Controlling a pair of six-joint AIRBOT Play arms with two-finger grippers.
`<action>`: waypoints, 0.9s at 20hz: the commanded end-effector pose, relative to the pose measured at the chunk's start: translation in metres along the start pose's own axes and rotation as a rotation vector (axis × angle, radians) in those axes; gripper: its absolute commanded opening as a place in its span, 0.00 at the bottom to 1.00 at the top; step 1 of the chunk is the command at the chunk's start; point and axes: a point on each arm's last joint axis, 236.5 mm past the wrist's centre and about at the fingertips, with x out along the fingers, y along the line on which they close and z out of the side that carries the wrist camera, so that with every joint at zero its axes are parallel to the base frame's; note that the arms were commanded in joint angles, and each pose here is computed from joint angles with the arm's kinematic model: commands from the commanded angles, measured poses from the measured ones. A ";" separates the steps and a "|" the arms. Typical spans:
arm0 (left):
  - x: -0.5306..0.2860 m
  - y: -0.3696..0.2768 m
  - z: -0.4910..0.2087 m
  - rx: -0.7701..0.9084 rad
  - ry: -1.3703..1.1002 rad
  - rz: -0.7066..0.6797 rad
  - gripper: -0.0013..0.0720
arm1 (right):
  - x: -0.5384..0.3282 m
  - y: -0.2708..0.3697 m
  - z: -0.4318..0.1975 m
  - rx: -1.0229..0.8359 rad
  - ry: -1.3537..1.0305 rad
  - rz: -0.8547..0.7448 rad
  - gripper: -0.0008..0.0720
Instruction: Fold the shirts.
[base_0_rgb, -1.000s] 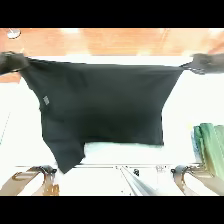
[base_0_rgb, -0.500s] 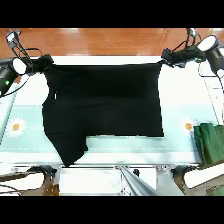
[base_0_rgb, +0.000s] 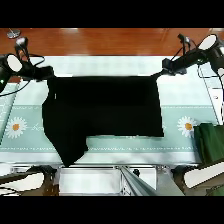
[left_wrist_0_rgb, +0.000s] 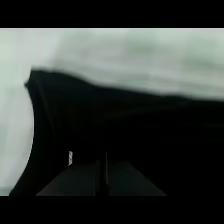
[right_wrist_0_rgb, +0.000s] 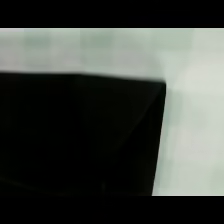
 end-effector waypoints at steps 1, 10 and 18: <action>0.017 0.008 -0.060 0.091 0.197 0.013 0.04 | 0.025 -0.019 -0.041 0.010 0.126 -0.033 0.05; 0.018 0.033 -0.107 0.000 0.446 0.054 0.97 | 0.013 -0.015 -0.065 0.098 0.204 0.047 0.86; -0.062 0.055 -0.204 -0.299 0.628 -0.116 0.97 | -0.078 -0.034 -0.112 0.158 -0.069 0.002 0.86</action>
